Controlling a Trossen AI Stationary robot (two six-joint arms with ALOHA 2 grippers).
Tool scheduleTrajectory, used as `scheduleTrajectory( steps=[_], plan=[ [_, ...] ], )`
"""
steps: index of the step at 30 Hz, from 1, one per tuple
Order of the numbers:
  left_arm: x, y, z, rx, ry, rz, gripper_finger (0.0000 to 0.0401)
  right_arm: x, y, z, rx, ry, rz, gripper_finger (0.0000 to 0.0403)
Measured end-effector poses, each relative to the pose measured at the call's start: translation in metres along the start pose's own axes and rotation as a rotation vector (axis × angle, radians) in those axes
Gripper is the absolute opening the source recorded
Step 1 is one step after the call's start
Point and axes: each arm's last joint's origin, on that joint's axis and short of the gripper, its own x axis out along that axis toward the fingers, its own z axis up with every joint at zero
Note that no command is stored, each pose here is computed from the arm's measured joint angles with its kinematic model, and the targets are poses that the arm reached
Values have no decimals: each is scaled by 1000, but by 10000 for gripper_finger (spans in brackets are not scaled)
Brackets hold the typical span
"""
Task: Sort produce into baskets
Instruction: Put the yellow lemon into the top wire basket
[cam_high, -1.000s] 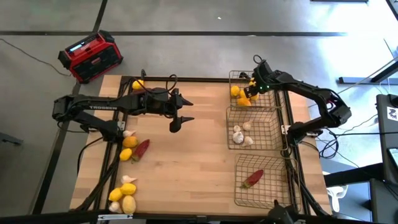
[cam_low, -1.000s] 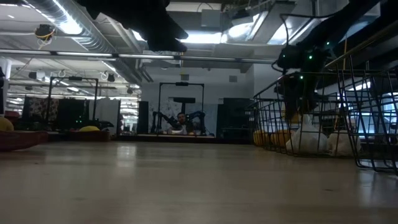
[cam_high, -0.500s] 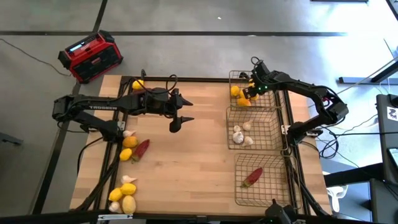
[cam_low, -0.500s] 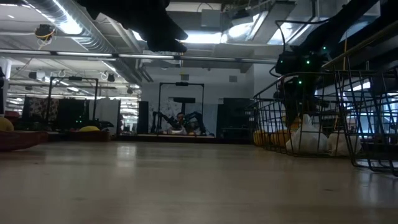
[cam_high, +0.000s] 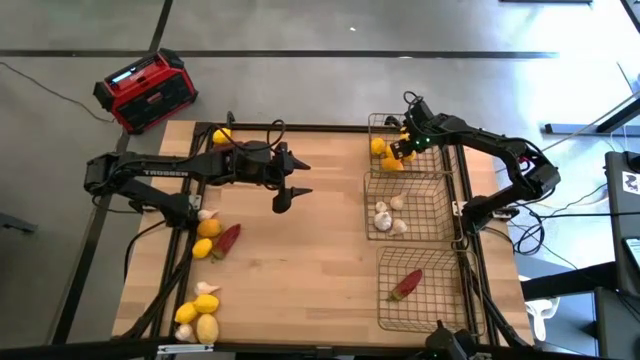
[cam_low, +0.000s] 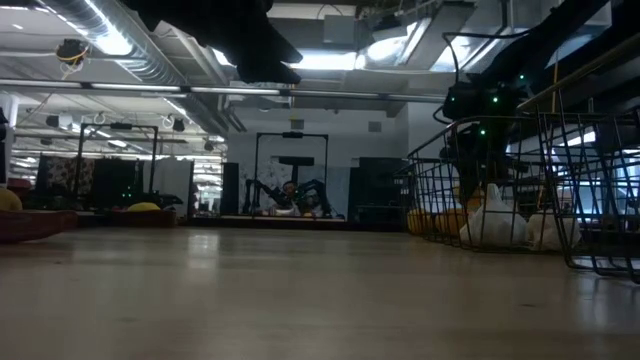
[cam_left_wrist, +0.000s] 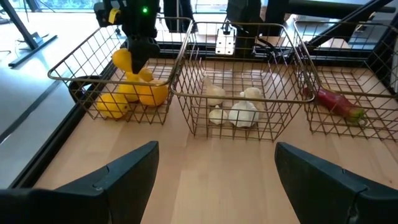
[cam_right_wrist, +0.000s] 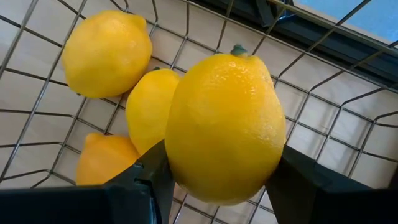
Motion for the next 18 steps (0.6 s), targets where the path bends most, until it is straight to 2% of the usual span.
scheduleTrajectory(
  steps=[5,13,18],
  plan=[
    [0,0,0,-10,-1,0,318,0,0,1,-6,-9,-15,199],
    [0,0,0,-13,0,0,317,0,-1,1,-5,-10,-20,268],
    [0,0,0,-13,-1,0,317,0,0,1,-21,-12,-17,289]
  ],
)
